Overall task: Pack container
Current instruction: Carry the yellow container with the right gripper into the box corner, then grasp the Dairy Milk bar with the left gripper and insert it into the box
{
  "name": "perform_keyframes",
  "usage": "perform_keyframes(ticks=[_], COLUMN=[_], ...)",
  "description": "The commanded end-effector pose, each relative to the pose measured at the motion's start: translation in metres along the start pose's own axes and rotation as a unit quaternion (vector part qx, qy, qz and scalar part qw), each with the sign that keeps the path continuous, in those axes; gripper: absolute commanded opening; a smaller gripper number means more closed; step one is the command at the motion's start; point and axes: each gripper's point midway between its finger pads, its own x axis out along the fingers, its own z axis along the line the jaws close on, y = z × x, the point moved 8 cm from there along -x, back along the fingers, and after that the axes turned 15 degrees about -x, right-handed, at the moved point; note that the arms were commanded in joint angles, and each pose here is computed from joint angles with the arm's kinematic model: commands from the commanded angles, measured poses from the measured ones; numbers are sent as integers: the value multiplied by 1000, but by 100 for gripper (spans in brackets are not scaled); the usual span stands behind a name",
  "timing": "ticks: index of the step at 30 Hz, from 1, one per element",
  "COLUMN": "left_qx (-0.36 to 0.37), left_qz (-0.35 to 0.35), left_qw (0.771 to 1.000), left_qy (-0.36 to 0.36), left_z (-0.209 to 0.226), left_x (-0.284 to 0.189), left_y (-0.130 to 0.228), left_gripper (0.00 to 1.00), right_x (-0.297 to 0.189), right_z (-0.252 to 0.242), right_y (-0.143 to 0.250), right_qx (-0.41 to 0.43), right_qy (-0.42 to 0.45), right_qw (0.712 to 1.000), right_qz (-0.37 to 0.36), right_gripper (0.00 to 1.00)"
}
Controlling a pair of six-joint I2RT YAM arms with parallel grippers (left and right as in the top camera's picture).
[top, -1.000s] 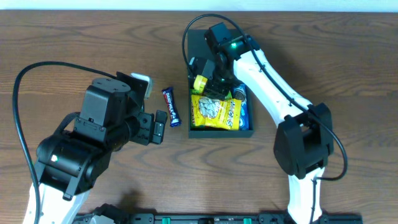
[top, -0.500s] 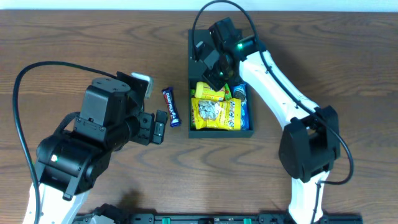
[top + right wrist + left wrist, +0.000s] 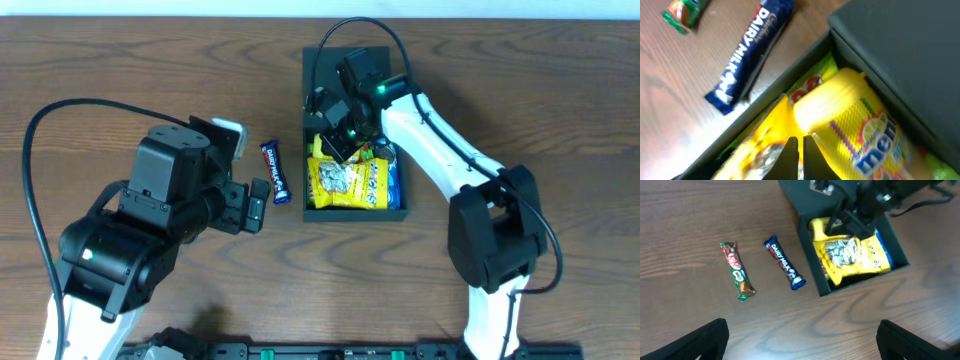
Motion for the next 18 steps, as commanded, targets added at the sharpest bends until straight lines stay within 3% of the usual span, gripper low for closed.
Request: perform_keyframes(ticks=[1,3,6,8,12,18], left_qx=[16,25,17,-17,-100,-169], left_qz=[-1,20,66,90,144,169], left_qw=[998,997,997,995,981,963], left_qy=[-58,-70,-31,-34,-83,-129], left_z=[11,15,10,11,22,37], left_x=[12,43,101,138,215,279], left_y=[-2,0,5,6,17,37], left_gripper=[95,96,96,95,95,95], right_x=[-96,-154,-212,-233,-255,-261], right_z=[16,31,46,48,45,49], right_y=[-37,-32,-4,19,57,71], right_qx=[-28,-32,-11,25,100,123], right_qy=[48,79,108,116,117,113], right_qw=[993,986,981,981,980,979], right_qz=[-100,-142,-161,-152,-128,-114], right_gripper=[14,34,41,41,32,31])
